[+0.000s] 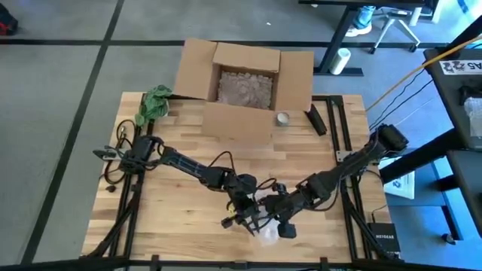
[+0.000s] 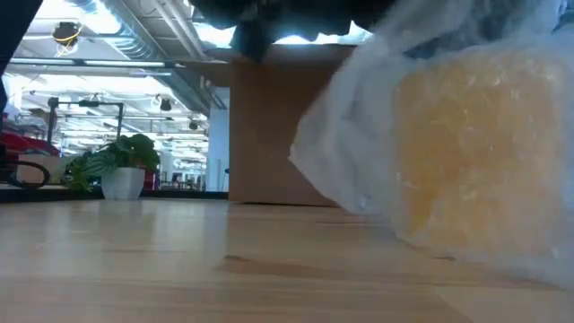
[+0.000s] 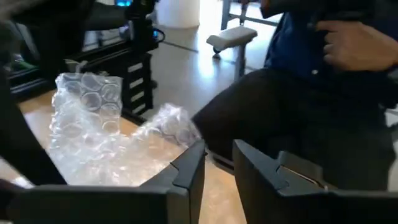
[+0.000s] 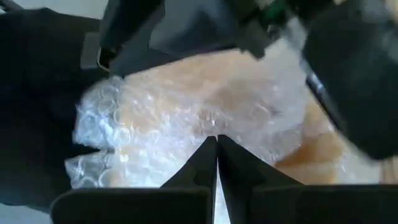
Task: Wrap mug
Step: Wrap the yellow mug with the bubble wrap
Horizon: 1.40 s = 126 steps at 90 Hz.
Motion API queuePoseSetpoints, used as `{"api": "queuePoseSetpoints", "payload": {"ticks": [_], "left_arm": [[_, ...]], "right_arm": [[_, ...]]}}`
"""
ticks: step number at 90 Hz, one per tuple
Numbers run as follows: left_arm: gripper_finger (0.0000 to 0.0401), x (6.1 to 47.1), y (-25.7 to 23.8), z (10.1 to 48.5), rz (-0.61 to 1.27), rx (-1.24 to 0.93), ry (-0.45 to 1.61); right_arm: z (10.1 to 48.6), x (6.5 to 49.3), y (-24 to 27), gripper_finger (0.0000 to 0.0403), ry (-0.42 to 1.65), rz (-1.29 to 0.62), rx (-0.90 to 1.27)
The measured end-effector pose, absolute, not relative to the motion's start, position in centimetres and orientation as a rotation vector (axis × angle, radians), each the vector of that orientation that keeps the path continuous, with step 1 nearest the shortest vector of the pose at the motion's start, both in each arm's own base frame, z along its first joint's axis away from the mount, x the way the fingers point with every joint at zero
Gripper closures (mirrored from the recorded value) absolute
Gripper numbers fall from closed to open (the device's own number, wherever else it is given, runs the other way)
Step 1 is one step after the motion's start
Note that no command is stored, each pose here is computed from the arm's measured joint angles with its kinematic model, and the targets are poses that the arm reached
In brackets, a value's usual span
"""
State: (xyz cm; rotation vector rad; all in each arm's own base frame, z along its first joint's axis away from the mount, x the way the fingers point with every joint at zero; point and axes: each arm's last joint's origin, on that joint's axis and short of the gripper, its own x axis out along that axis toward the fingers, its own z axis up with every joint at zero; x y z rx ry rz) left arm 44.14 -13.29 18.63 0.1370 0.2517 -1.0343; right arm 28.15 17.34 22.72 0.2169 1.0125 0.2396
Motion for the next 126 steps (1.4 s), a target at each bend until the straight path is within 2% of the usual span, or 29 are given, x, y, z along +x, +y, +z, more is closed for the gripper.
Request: {"api": "queuePoseSetpoints", "payload": {"ticks": [24, 48, 69, 94, 104, 126], "left_arm": [[0.0335, 43.4, -13.6, 19.7, -1.152, 0.069, 0.268], [0.0335, 41.6, -14.7, 21.6, -1.165, 0.09, 0.339], [0.0335, 40.0, -14.8, 21.9, -0.895, 0.253, 0.557], [0.0335, 39.2, -13.1, 20.5, -0.669, 0.273, 0.81], [0.0335, 38.8, -12.2, 20.3, -0.589, 0.276, 0.847], [0.0335, 36.0, -11.2, 23.1, -0.449, 0.284, 0.814]], "right_arm": [[22.3, 28.4, 17.5, 0.0403, 1.014, 0.238, 0.196], [20.4, 29.1, 17.9, 0.0403, 1.052, 0.213, 0.182], [18.5, 30.1, 17.6, 0.0403, 1.106, 0.185, 0.211], [17.0, 31.1, 16.8, 0.0403, 1.169, 0.181, 0.262], [16.6, 31.1, 16.8, 0.0403, 1.184, 0.183, 0.261], [16.5, 31.1, 16.8, 0.0403, 1.184, 0.176, 0.257]]}}
